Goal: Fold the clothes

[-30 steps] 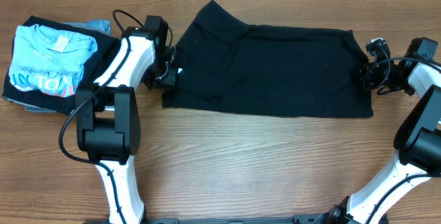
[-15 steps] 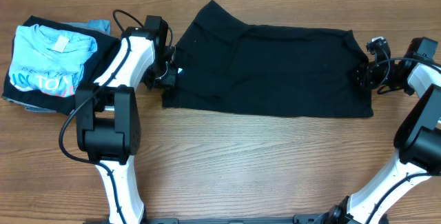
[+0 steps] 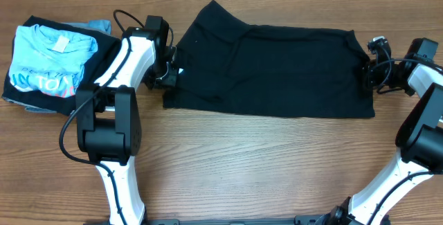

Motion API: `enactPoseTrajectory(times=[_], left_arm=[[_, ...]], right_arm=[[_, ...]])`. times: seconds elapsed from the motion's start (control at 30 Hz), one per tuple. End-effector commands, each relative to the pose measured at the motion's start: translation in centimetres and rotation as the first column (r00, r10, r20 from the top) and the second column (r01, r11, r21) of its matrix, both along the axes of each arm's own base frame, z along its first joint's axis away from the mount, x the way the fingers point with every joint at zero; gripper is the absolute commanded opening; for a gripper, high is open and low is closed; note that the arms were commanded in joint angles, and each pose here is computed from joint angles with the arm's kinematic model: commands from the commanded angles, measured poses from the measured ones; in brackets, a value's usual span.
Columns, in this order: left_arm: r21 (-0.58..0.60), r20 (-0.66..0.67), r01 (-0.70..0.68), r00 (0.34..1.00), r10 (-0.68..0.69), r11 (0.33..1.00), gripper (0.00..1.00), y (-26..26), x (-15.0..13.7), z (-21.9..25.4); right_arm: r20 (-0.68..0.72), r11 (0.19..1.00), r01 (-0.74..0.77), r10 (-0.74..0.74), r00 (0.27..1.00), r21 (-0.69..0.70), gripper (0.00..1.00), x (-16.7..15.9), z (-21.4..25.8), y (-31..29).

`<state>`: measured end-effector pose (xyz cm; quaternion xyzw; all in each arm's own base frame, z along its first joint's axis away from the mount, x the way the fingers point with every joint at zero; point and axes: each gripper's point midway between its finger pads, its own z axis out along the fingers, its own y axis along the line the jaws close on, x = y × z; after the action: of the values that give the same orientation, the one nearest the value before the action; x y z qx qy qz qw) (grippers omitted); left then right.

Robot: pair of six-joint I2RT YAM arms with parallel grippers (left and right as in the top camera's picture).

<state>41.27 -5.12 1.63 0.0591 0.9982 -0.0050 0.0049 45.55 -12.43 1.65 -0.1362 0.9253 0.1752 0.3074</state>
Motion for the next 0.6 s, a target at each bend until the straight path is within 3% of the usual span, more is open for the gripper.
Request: enactPoseTrajectory(times=[0.0,0.23,0.57], left_arm=[[0.012,0.038,-0.023,0.999,0.022,1.000,0.25,0.5,0.9,1.1],[0.012,0.038,-0.023,0.999,0.023,1.000,0.29,0.6,0.9,1.1],[0.012,0.040,-0.025,0.999,0.025,1.000,0.24,0.6,1.0,1.1]], right_arm=[[0.012,0.999,0.019,-0.020,1.000,0.030,0.04,0.5,0.6,-0.3],[-0.008,0.998,0.061,-0.061,0.998,-0.035,0.04,0.3,0.1,-2.2],[0.024,0.995,0.075,-0.073,0.997,-0.073,0.04,1.2,0.7,-3.1]])
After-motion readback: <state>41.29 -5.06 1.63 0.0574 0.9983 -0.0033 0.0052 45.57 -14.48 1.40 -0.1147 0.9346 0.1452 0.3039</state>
